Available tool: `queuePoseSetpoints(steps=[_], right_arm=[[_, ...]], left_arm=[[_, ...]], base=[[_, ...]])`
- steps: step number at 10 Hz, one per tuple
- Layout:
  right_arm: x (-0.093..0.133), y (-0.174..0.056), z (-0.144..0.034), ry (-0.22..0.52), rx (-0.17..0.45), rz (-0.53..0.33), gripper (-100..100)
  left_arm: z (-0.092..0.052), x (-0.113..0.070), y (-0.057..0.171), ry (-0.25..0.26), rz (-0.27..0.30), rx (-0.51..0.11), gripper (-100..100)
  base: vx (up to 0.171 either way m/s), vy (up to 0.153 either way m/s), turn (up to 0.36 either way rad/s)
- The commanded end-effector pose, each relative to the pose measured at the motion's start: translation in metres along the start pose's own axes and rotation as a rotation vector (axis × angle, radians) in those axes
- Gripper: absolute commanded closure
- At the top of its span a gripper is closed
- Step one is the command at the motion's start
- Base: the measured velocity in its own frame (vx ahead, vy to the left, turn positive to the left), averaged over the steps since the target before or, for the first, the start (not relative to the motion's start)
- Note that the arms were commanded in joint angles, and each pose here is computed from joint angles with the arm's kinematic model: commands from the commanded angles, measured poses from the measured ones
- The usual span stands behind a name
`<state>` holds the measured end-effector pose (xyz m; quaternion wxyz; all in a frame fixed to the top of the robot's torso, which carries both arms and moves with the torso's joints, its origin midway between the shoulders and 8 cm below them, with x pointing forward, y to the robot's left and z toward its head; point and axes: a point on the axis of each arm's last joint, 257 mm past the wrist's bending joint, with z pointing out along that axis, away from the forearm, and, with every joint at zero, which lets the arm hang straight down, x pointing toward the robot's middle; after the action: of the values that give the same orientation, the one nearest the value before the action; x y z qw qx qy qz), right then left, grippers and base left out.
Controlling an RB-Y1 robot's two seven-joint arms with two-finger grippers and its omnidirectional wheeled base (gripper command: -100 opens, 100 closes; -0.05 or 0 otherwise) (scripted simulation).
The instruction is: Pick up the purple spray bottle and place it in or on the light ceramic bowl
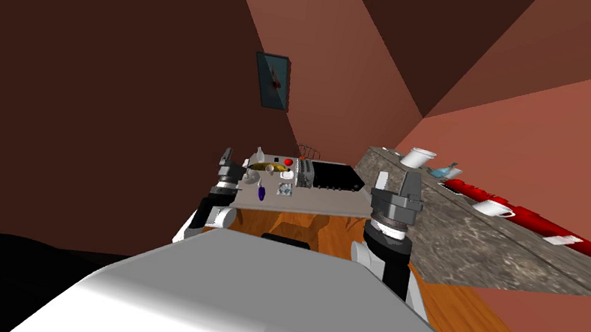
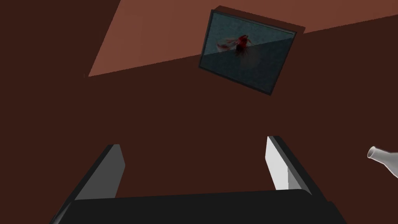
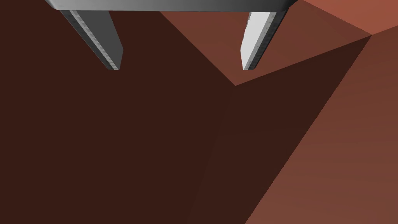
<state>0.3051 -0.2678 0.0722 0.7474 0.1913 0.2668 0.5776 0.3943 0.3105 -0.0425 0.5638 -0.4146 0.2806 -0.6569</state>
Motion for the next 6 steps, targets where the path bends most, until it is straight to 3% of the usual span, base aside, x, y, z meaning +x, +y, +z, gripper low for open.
queuePoseSetpoints(steps=[1,6], right_arm=[[0.000,0.000,0.000,0.000,0.000,0.000,0],[0.000,0.000,0.000,0.000,0.000,0.000,0]], left_arm=[[-0.002,-0.009,0.020,-0.021,-0.049,-0.052,-100],[-0.010,-0.045,0.086,-0.120,-0.224,-0.202,-100]], base=[[0.023,-0.013,0.007],[0.024,-0.014,0.010]])
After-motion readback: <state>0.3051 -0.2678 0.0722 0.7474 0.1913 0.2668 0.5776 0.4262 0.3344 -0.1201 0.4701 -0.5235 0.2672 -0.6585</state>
